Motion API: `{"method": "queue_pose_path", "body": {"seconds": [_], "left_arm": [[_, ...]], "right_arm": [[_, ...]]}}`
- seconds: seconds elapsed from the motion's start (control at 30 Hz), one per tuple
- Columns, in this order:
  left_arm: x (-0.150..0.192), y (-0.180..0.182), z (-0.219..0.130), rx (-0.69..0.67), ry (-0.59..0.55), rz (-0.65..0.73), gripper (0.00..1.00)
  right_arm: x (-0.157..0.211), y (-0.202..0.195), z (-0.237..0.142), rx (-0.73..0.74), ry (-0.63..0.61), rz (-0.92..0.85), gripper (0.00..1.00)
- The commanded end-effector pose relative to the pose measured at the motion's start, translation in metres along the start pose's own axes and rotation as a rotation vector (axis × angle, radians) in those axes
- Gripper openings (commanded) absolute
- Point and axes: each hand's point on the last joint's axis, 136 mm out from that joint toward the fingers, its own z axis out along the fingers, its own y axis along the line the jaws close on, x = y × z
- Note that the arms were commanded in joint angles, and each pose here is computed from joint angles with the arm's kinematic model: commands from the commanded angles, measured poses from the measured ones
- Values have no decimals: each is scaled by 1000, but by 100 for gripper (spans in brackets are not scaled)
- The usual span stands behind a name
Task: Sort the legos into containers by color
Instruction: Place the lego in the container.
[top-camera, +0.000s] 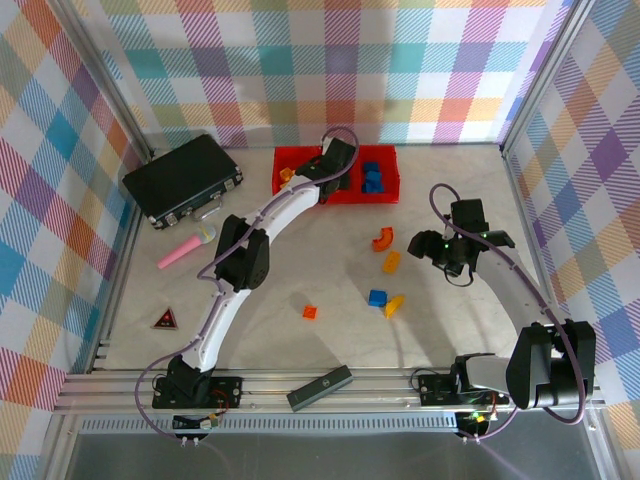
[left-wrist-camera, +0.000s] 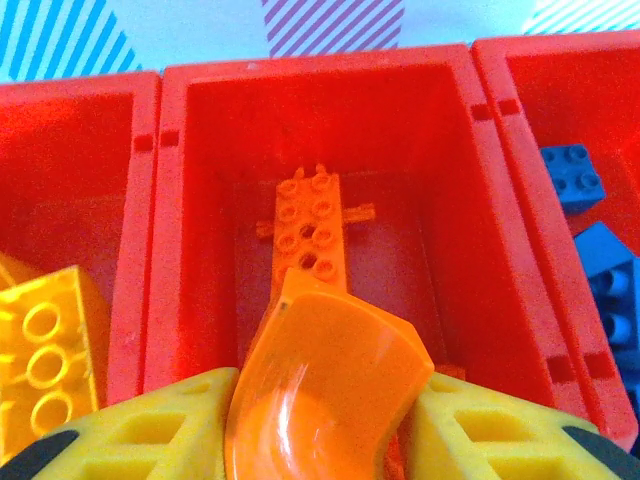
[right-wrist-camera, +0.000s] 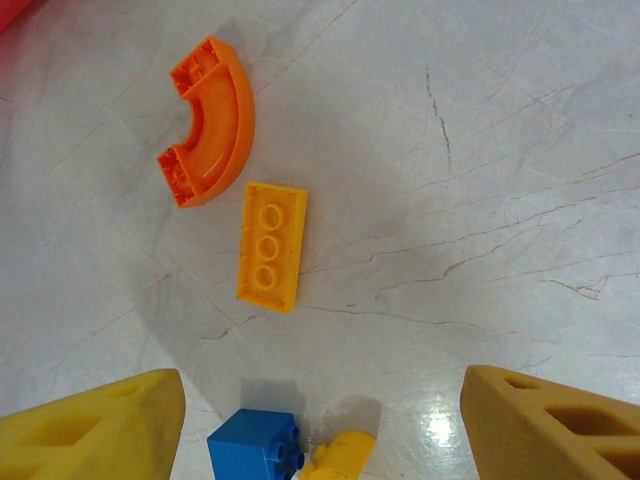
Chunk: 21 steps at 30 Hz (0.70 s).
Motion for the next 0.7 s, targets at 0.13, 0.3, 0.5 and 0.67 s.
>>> {"method": "queue_pose_path", "body": {"seconds": [0.13, 0.3, 0.5, 0.67], "left_arm": [[-43, -10, -11, 66, -93, 13, 60], [-69, 0, -54, 47, -141, 22, 67], [-70, 24, -117, 59, -127, 10, 67], [-36, 42, -176, 138, -18, -40, 67]], "right_arm": [[1, 6, -10, -26, -3, -4, 73], [2, 6, -10, -32, 3, -3, 73], [5, 15, -8, -74, 17, -16, 73], [10, 29, -3, -107, 34, -38, 73]]}}
